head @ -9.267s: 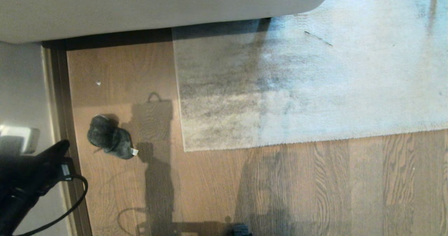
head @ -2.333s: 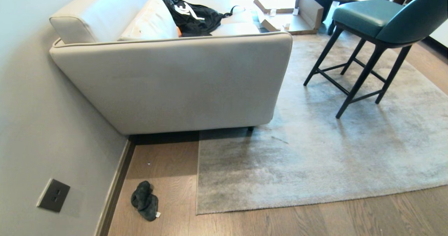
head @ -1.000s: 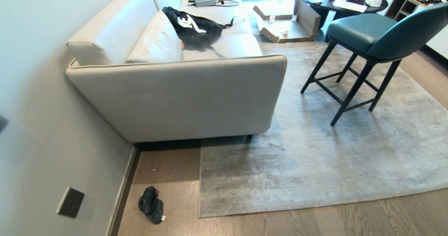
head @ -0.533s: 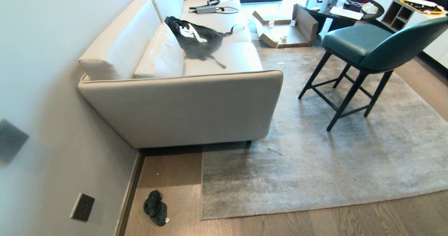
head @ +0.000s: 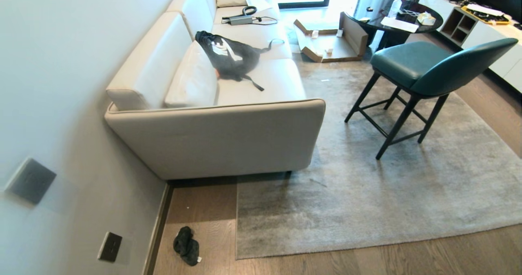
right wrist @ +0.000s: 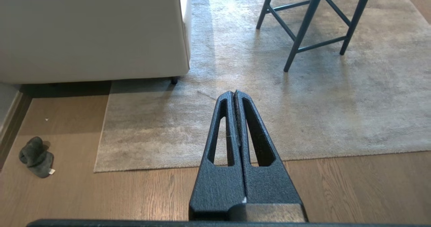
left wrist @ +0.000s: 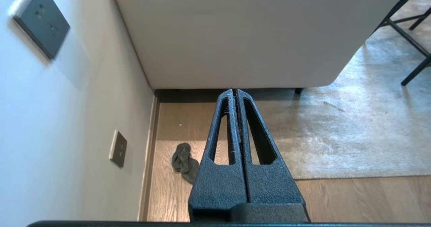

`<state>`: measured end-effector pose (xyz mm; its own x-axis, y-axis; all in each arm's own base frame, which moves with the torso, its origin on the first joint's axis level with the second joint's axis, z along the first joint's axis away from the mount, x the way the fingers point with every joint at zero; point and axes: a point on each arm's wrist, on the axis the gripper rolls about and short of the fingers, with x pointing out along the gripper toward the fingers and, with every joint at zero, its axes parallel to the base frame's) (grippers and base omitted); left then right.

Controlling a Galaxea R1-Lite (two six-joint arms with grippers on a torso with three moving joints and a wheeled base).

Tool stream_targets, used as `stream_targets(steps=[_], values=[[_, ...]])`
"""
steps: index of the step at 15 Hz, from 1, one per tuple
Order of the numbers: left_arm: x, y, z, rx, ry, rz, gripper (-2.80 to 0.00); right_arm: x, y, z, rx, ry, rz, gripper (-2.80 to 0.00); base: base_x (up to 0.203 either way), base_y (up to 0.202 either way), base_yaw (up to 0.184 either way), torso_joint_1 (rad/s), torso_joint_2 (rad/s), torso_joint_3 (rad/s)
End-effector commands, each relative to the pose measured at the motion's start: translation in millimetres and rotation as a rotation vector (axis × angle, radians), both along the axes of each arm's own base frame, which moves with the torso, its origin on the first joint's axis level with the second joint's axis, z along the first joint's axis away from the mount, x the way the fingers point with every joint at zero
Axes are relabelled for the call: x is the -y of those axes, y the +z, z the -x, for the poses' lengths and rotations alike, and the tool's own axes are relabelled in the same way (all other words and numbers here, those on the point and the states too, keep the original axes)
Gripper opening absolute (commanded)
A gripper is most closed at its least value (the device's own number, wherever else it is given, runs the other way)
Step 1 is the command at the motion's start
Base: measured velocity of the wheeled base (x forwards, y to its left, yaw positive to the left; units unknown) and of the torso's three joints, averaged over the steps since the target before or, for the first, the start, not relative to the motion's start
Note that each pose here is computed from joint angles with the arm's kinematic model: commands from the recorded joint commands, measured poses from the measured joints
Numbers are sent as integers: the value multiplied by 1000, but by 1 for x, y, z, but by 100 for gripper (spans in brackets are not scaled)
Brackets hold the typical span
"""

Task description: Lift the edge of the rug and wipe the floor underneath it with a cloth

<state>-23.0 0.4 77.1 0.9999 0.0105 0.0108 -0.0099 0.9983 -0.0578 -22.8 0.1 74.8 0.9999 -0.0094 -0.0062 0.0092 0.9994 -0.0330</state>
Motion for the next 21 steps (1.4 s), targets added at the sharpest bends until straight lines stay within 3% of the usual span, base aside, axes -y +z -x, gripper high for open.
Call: stream_targets(steps=[1, 14, 18, 21], values=[[0, 0, 0, 0, 1, 1, -280, 0, 0, 0, 0, 0, 1, -280, 0, 0, 0, 202, -579, -364], [0, 0, 0, 0, 0, 1, -280, 0, 0, 0, 0, 0, -1, -280, 0, 0, 0, 179, -450, -273], [0, 0, 0, 0, 0, 1, -280, 0, 0, 0, 1, -6, -67, -280, 0, 0, 0, 11, -32, -14], [0, 0, 0, 0, 0, 1, -280, 0, 0, 0, 1, -8, -67, -280, 0, 0, 0, 0, 0, 0]])
